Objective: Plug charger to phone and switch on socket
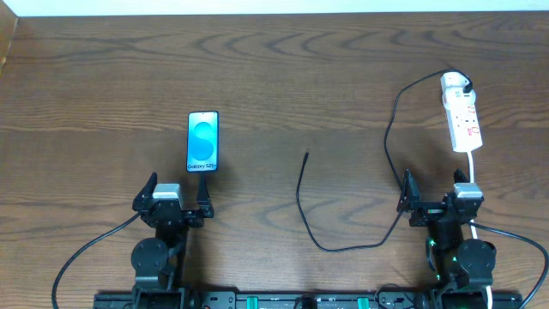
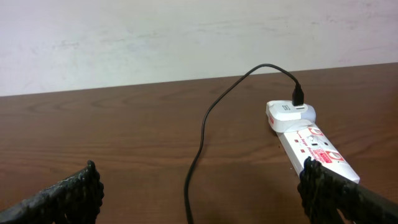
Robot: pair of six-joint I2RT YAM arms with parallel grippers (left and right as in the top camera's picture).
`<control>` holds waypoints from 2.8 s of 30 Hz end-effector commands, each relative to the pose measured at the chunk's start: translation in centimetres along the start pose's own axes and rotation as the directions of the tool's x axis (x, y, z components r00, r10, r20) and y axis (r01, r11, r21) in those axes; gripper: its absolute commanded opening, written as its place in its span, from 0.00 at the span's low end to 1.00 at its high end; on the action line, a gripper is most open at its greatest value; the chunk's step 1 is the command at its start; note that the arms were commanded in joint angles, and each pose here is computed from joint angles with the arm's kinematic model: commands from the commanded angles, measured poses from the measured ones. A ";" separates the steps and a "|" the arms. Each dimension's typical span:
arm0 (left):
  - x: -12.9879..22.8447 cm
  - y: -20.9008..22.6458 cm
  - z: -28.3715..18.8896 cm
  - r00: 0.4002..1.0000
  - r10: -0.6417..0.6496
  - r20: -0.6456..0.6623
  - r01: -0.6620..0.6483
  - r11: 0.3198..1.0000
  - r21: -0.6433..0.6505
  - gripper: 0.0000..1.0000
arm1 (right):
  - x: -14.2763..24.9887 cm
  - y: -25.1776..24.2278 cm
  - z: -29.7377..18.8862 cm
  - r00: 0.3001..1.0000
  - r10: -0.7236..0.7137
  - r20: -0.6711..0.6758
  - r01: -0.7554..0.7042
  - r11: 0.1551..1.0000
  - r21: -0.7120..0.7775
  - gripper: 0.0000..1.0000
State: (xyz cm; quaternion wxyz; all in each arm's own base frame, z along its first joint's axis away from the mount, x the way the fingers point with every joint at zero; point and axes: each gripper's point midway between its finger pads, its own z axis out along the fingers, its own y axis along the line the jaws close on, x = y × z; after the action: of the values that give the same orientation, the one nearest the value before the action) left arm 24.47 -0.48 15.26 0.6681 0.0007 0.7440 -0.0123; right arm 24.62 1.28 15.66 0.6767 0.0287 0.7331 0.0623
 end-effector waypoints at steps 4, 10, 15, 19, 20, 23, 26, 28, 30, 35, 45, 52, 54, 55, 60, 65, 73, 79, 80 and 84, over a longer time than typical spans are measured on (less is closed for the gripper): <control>1.5 0.0 0.1 0.999 -0.002 -0.045 0.002 1.000 0.000 0.94 | 0.0 0.0 0.0 1.000 0.010 0.001 -0.010 1.000 0.001 0.99; 1.5 0.0 0.1 0.999 -0.002 -0.045 0.002 1.000 0.000 0.95 | 0.0 0.0 0.0 1.000 0.010 0.001 -0.010 1.000 0.001 0.99; 1.5 0.0 0.1 0.999 -0.002 -0.045 0.002 1.000 0.000 0.94 | 0.0 0.0 0.0 1.000 0.010 0.001 -0.010 1.000 0.001 0.99; 1.5 0.0 0.1 0.999 -0.002 -0.045 0.002 1.000 0.000 0.94 | 0.0 0.0 0.0 1.000 0.010 0.001 -0.010 1.000 0.001 0.99; 1.5 0.0 0.1 0.999 -0.002 -0.045 0.002 1.000 0.000 0.94 | 0.0 0.0 0.0 1.000 0.010 0.001 -0.010 1.000 0.001 0.99; 1.5 0.0 0.1 0.999 -0.002 -0.045 0.002 1.000 0.000 0.94 | 0.0 0.0 0.0 1.000 0.010 0.001 -0.010 1.000 0.001 0.99; 1.5 0.0 0.1 0.999 -0.002 -0.045 0.002 1.000 0.000 0.95 | 0.0 0.0 0.0 1.000 0.010 0.001 -0.010 1.000 0.001 0.99; 1.5 0.0 0.1 0.999 -0.002 -0.045 0.002 1.000 0.000 0.95 | 0.0 0.0 0.0 1.000 0.010 0.001 -0.010 1.000 0.001 0.99; 1.5 0.0 0.1 0.999 -0.002 -0.045 0.002 1.000 0.000 0.94 | 0.0 0.0 0.0 1.000 0.010 0.001 -0.010 1.000 0.002 0.99; 1.5 0.0 0.1 0.999 -0.002 -0.045 0.002 1.000 0.000 0.94 | 0.0 0.0 0.0 1.000 0.010 0.001 -0.010 1.000 0.001 0.99; 1.5 0.0 0.1 0.999 -0.002 -0.045 0.002 1.000 0.000 0.94 | 0.0 0.0 0.0 1.000 0.010 0.001 -0.010 1.000 0.002 0.99; 1.5 0.0 0.1 0.999 -0.002 -0.045 0.002 1.000 0.000 0.95 | 0.0 0.0 0.0 1.000 0.010 0.001 -0.010 1.000 0.001 0.99; 1.5 0.0 0.1 0.999 -0.002 -0.045 0.002 1.000 0.000 0.94 | 0.0 0.0 0.0 1.000 0.010 0.001 -0.010 1.000 0.002 0.99; 1.5 0.0 0.1 0.999 -0.002 -0.045 0.002 1.000 0.000 0.94 | 0.0 0.0 0.0 1.000 0.010 0.001 -0.010 1.000 0.001 0.99; 1.5 0.0 0.1 0.999 -0.002 -0.045 0.002 1.000 0.000 0.95 | 0.0 0.0 0.0 1.000 0.010 0.001 -0.010 1.000 0.001 0.99; 1.5 0.0 0.1 0.999 -0.002 -0.045 0.002 1.000 0.000 0.95 | 0.0 0.0 0.0 1.000 0.010 0.001 -0.010 1.000 0.001 0.99; 1.5 0.0 0.1 0.999 -0.002 -0.045 0.002 1.000 0.000 0.95 | 0.0 0.0 0.0 1.000 0.010 0.001 -0.010 1.000 0.002 0.99; 1.5 0.0 0.1 0.999 -0.003 -0.044 0.003 1.000 0.000 0.94 | 0.0 0.0 0.0 1.000 0.010 0.001 -0.010 1.000 0.001 0.99; 1.5 0.0 0.1 0.999 -0.010 -0.044 0.010 1.000 0.001 0.94 | 0.0 0.0 0.0 1.000 0.010 0.001 -0.010 1.000 0.001 0.99; 1.5 0.0 0.1 0.999 -0.021 -0.044 0.021 1.000 0.001 0.95 | 0.0 0.0 0.0 1.000 0.010 0.001 -0.010 1.000 0.002 0.99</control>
State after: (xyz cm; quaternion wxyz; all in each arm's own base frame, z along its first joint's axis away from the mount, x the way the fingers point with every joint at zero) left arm 24.47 -0.48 15.26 0.6680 -0.0010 0.7440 -0.0138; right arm 24.62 1.29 15.66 0.6767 0.0285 0.7331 0.0624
